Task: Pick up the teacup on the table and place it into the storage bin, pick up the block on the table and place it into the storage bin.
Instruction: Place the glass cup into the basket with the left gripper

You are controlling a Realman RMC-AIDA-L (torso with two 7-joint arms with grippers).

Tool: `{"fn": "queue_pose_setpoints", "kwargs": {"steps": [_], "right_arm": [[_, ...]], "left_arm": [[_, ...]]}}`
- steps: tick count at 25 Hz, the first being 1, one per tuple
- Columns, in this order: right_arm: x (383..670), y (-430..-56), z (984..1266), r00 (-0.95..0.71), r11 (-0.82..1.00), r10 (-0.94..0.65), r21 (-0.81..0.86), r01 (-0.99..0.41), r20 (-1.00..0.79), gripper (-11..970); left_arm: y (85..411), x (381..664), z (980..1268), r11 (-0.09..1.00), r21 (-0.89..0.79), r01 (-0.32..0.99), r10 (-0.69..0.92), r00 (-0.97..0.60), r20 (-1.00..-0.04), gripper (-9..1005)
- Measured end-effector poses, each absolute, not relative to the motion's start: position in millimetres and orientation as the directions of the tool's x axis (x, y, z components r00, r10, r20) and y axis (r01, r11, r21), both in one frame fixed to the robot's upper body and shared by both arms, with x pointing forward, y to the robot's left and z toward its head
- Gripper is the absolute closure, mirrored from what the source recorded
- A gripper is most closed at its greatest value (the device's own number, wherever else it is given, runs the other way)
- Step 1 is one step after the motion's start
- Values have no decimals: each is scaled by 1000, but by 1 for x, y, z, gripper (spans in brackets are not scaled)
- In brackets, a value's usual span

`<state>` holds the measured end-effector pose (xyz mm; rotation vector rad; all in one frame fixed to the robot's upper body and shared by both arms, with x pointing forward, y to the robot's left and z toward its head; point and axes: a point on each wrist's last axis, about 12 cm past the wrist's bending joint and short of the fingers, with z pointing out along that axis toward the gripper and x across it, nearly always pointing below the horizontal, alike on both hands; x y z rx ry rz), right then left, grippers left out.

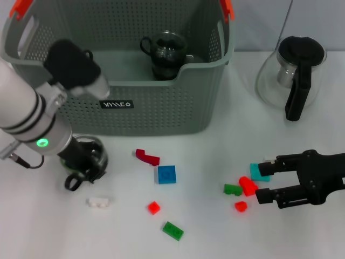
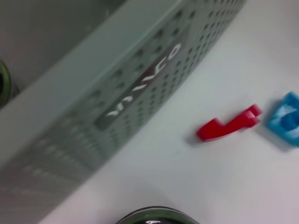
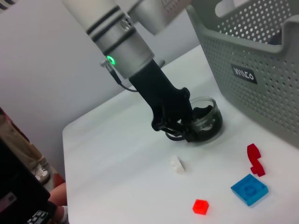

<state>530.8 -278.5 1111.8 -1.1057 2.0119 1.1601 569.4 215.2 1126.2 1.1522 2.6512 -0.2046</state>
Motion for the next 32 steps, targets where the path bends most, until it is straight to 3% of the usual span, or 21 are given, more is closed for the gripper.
{"fn": "queue_pose_setpoints", "kwargs": {"steps": [2, 5, 8, 10, 12, 14, 20, 27, 32], "right_arm": [[531, -279, 1112, -502, 286, -376, 418, -862, -779, 152], [530, -280, 1112, -505, 288, -375, 420, -861, -777, 152], [530, -280, 1111, -511, 291, -371, 425, -857, -776, 151], [529, -280, 1109, -514, 290, -369, 430, -855, -775, 151], [530, -279, 1109, -514, 290, -368, 430, -855, -774, 151], [530, -279, 1109, -514, 292, -369, 428, -855, -774, 151], [533, -278, 1110, -512, 297, -369, 424, -856, -776, 151], [534, -277, 1110, -512, 298, -372, 422, -856, -774, 151], [535, -277, 1111, -511, 300, -374, 420, -856, -774, 151]], "left_arm": [[216, 565, 1140, 669, -108, 735, 674, -662, -329, 964], [217, 560, 1175, 580, -310, 753, 579, -649, -494, 963], [220, 563, 1215, 385, -466, 797, 415, -600, -683, 963], [221, 574, 1240, 291, -466, 836, 319, -544, -776, 963], [219, 590, 1256, 288, -421, 860, 272, -495, -825, 963], [212, 619, 1263, 398, -341, 851, 249, -459, -853, 963], [196, 673, 1236, 675, -114, 729, 357, -458, -815, 962], [177, 695, 1184, 751, 103, 652, 510, -473, -719, 962], [169, 695, 1167, 751, 194, 632, 560, -452, -694, 961]]}}
